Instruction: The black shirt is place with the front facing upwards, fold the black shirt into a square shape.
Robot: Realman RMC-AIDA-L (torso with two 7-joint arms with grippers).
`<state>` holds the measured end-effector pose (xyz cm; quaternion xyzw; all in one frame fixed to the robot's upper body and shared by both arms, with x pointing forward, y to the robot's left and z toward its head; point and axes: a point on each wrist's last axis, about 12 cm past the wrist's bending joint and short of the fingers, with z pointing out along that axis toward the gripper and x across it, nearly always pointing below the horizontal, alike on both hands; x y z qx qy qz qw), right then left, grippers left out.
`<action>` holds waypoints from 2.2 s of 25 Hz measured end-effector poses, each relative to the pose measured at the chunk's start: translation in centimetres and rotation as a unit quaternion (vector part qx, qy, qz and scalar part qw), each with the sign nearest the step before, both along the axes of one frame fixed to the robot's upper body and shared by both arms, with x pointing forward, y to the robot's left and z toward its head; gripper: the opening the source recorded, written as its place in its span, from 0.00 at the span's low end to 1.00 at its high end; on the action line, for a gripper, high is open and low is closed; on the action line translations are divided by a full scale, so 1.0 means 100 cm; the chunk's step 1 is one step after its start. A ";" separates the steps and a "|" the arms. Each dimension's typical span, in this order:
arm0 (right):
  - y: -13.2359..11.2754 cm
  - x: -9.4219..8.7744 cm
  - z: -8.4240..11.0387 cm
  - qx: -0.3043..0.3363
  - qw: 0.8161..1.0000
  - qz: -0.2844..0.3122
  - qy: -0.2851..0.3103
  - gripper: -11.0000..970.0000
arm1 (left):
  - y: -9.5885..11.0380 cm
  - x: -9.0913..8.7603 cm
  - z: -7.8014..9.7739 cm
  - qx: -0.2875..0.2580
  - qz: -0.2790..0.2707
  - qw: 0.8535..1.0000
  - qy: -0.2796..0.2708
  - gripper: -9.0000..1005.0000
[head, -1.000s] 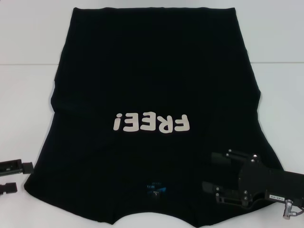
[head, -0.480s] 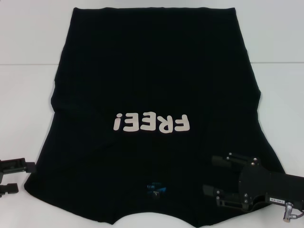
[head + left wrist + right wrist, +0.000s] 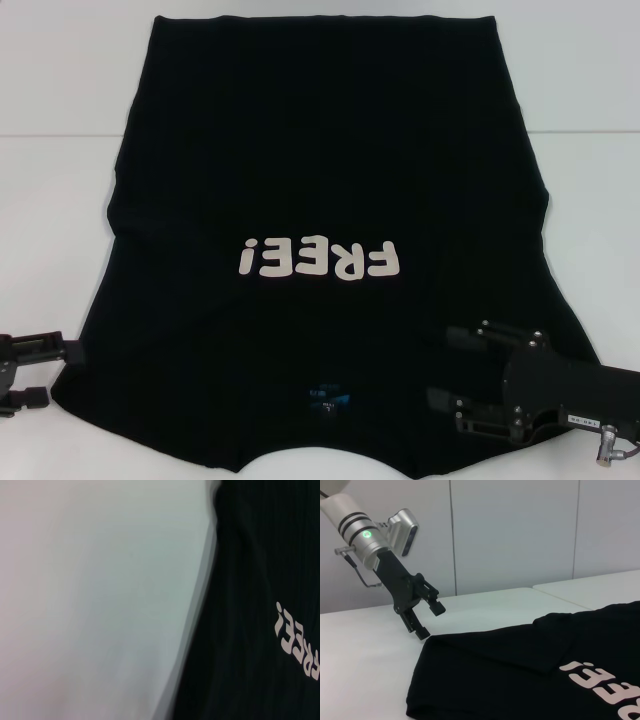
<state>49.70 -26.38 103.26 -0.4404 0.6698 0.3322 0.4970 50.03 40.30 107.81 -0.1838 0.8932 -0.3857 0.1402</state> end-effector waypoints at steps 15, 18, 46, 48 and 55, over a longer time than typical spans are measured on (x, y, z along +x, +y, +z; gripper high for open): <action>0.000 -0.001 0.000 0.002 1.000 0.002 0.003 0.81 | -0.001 0.005 -0.004 0.004 0.009 1.000 0.002 0.94; 0.000 -0.001 0.000 0.002 1.000 0.002 0.004 0.81 | -0.002 0.005 -0.005 0.002 0.009 1.000 0.004 0.94; 0.001 -0.002 0.002 0.010 1.000 0.005 0.004 0.80 | -0.008 0.017 -0.003 0.022 -0.011 1.000 0.005 0.94; 0.000 -0.002 0.002 0.011 1.000 0.006 0.004 0.80 | -0.008 0.018 -0.003 0.027 -0.014 0.999 0.009 0.94; 0.001 -0.002 0.003 0.012 1.000 0.007 0.002 0.80 | -0.011 0.020 -0.003 0.027 -0.017 0.999 0.008 0.94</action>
